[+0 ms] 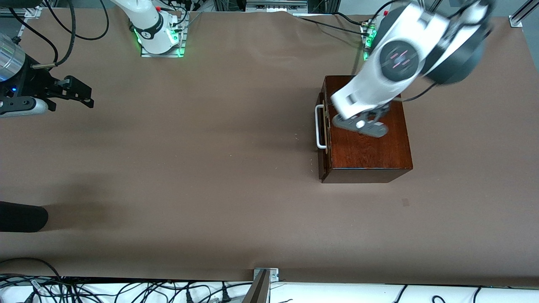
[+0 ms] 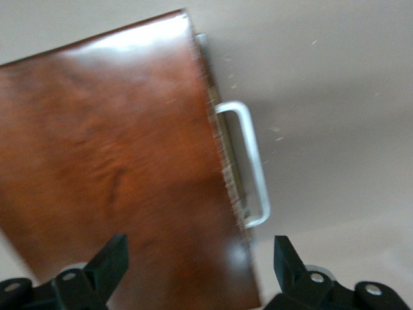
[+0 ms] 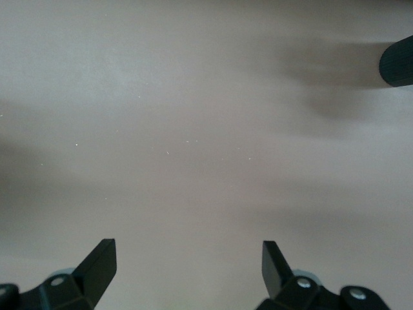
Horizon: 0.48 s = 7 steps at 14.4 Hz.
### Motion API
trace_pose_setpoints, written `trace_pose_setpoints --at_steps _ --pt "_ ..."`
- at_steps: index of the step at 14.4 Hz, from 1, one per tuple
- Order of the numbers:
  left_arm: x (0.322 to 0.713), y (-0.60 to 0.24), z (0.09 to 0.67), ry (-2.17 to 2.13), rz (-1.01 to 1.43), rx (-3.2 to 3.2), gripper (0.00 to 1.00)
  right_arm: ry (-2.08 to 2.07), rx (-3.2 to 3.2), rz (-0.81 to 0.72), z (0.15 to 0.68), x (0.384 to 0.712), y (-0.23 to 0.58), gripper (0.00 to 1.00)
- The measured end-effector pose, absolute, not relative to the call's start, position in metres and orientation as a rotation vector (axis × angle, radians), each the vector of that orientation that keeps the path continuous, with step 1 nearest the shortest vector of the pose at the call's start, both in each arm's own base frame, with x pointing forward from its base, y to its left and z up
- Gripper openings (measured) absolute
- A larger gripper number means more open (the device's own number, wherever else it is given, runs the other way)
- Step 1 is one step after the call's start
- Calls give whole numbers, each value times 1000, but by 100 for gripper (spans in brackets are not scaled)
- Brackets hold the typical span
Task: Open drawer, take yellow block, close drawer
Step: 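Move the left gripper to the white drawer handle of the box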
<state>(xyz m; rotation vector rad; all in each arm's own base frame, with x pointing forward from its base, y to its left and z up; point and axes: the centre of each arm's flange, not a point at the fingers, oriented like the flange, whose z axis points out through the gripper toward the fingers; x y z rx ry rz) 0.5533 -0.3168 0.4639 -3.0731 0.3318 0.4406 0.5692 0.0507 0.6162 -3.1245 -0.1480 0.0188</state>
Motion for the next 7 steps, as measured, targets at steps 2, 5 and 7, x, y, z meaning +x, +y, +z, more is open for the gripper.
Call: trace_pose_setpoints --at_steps 2,5,7 --pt "557 -356 436 276 425 -3091 100 -148 -3125 19 616 569 51 100" --pt "559 -384 397 216 395 -3081 100 -148 -3125 19 616 569 51 100" --pt "559 -386 382 147 423 -3068 100 -148 -3125 19 616 569 51 100"
